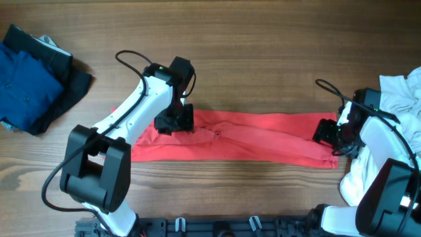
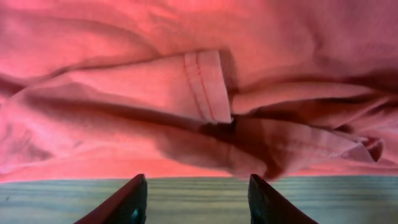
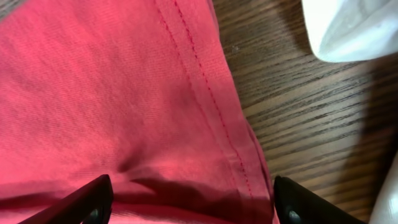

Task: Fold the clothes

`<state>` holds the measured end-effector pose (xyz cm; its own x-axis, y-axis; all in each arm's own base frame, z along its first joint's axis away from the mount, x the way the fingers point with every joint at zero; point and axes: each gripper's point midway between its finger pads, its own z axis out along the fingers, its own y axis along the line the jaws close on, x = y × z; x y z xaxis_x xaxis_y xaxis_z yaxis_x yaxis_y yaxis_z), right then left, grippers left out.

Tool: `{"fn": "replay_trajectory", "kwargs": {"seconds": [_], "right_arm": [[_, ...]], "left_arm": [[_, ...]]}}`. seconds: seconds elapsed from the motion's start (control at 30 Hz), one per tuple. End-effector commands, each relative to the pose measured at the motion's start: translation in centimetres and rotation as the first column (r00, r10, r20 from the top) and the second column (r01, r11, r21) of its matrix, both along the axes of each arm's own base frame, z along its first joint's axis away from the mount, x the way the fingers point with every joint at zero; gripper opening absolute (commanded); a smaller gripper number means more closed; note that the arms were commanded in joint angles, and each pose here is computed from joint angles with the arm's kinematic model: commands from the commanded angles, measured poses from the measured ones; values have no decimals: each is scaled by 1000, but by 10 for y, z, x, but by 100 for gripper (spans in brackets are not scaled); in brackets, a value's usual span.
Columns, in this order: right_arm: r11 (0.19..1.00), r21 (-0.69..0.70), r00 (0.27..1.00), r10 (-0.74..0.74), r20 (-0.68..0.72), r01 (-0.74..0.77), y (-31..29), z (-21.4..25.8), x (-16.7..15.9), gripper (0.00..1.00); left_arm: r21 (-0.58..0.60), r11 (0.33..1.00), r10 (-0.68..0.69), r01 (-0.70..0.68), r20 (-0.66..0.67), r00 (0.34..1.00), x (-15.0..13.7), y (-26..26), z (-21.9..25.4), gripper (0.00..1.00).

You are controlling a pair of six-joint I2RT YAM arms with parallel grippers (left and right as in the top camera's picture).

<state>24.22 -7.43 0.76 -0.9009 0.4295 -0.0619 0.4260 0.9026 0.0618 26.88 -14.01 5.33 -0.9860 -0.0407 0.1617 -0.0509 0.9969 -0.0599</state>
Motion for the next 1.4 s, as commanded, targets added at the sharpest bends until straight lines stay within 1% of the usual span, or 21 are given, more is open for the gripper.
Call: {"fn": "replay_trajectory", "kwargs": {"seconds": [0.0, 0.1, 0.17, 0.2, 0.23, 0.27, 0.3, 0.33, 0.43, 0.53, 0.57, 0.67, 0.77, 0.83, 0.9, 0.97, 1.07, 1.13, 1.17, 1.27, 1.37], "right_arm": [[1000, 22, 999, 22, -27, -21, 5, -10, -6, 83], [994, 105, 996, 44, -74, -36, 19, -27, -13, 83], [992, 125, 991, 38, -128, -22, 21, -41, -20, 79], [990, 140, 990, 34, -138, -15, 23, -45, -21, 72], [989, 145, 990, 11, -138, 9, 24, -48, -19, 62], [989, 149, 991, 5, -132, 14, 24, -49, -17, 51], [989, 149, 993, 5, -114, 13, 24, -49, -13, 35], [989, 145, 995, 5, -101, 10, 23, -49, -10, 23], [991, 137, 997, 4, -80, 7, 20, -46, -2, 4], [991, 131, 999, -16, -45, 22, 16, -40, 13, 4], [992, 127, 999, -20, -25, 23, 14, -36, 20, 4], [994, 103, 998, -30, 50, 25, 5, -26, 46, 4], [996, 87, 993, -43, 112, 33, -1, -22, 63, 4], [997, 73, 987, -42, 155, 31, -4, -19, 73, 4], [998, 58, 980, -40, 196, 29, -8, -17, 83, 4], [997, 45, 975, -64, 211, 56, -12, -16, 87, 4], [996, 32, 968, -89, 234, 84, -18, -14, 93, 4], [995, 3, 967, -97, 236, 99, -24, -11, 95, 4], [996, -14, 968, -87, 236, 93, -27, -9, 96, 4], [991, -70, 972, -93, 217, 110, -38, -3, 96, 4], [990, -79, 969, -92, 229, 113, -43, 15, 107, 4]], "left_arm": [[-10, 998, 54, -54, -10, 998, -6, 10, -11, 55], [-7, 997, 83, -83, -14, 996, -11, 17, -26, 57], [-7, 996, 88, -88, -14, 996, -14, 18, -36, 59], [-6, 996, 88, -88, -14, 996, -16, 19, -40, 59], [-7, 996, 88, -88, -12, 996, -17, 20, -44, 59], [-9, 996, 88, -88, -8, 996, -18, 20, -47, 59], [-13, 996, 88, -88, 1, 996, -17, 20, -50, 59], [-11, 996, 87, -87, 17, 996, -16, 21, -55, 59], [-14, 996, 85, -85, 65, 994, -11, 22, -67, 60], [-6, 997, 83, -83, 129, 988, -2, 25, -78, 60], [-5, 996, 84, -84, 164, 983, 6, 26, -79, 59], [-40, 999, 29, -18, 316, 948, 43, 20, -74, 53], [-78, 996, 64, -34, 417, 906, 73, 19, -67, 49], [-93, 994, 90, -54, 452, 888, 85, 24, -64, 48], [-86, 992, 117, -88, 427, 897, 82, 37, -66, 48], [-70, 992, 120, -101, 387, 914, 72, 43, -70, 50], [-51, 996, 80, -66, 357, 931, 63, 45, -70, 59], [-58, 996, 78, -61, 355, 931, 63, 44, -64, 69], [-62, 996, 80, -61, 368, 927, 65, 43, -58, 72], [-72, 995, 91, -68, 395, 914, 69, 46, -44, 72], [-73, 993, 111, -90, 398, 911, 66, 54, -33, 73]]}}
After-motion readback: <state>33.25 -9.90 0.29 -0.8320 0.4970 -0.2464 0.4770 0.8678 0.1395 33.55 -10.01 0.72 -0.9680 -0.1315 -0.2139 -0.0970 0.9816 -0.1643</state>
